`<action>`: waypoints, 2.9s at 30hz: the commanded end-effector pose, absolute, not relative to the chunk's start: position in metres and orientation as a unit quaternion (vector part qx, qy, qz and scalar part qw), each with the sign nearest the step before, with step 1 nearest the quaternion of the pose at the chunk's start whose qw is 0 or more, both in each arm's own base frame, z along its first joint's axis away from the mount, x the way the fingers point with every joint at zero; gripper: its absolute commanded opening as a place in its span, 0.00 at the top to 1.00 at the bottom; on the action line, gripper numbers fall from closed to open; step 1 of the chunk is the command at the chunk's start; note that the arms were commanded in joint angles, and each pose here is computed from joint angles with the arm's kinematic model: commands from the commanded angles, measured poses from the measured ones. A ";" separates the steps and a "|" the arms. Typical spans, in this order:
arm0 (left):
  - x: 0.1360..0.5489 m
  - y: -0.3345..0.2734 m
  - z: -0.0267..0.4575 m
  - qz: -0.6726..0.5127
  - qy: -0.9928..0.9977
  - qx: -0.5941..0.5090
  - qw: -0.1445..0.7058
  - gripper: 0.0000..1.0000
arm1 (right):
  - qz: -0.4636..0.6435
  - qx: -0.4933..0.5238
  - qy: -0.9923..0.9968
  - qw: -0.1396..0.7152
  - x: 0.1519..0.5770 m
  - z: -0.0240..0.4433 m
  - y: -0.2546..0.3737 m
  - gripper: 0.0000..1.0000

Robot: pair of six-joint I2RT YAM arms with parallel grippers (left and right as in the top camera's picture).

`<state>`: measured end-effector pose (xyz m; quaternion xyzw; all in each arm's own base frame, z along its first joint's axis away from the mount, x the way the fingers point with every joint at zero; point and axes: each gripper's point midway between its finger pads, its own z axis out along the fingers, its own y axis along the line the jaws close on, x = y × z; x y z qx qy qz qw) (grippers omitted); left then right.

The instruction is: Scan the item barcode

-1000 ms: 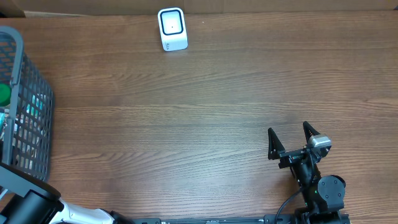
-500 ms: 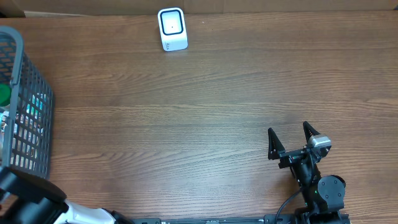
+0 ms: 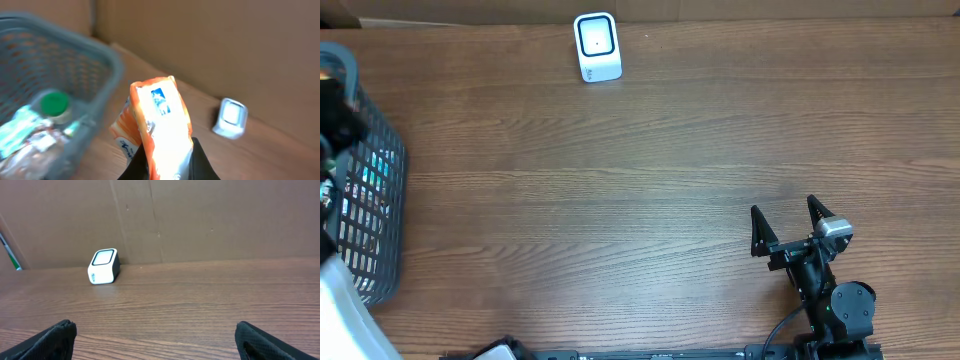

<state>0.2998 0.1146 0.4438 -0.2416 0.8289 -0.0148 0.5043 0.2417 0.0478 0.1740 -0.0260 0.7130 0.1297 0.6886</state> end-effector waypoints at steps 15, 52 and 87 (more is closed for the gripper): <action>0.352 -0.054 0.293 0.026 0.955 -0.025 0.293 0.96 | 0.129 -0.023 0.712 0.690 0.242 0.172 0.047 0.00; 0.391 -0.231 0.050 0.210 0.947 0.174 0.170 0.33 | 0.129 -0.023 0.712 0.690 0.242 0.172 0.047 0.00; 0.309 0.167 0.418 0.015 0.828 -0.416 0.377 0.02 | 0.129 -0.023 0.712 0.690 0.242 0.172 0.047 0.00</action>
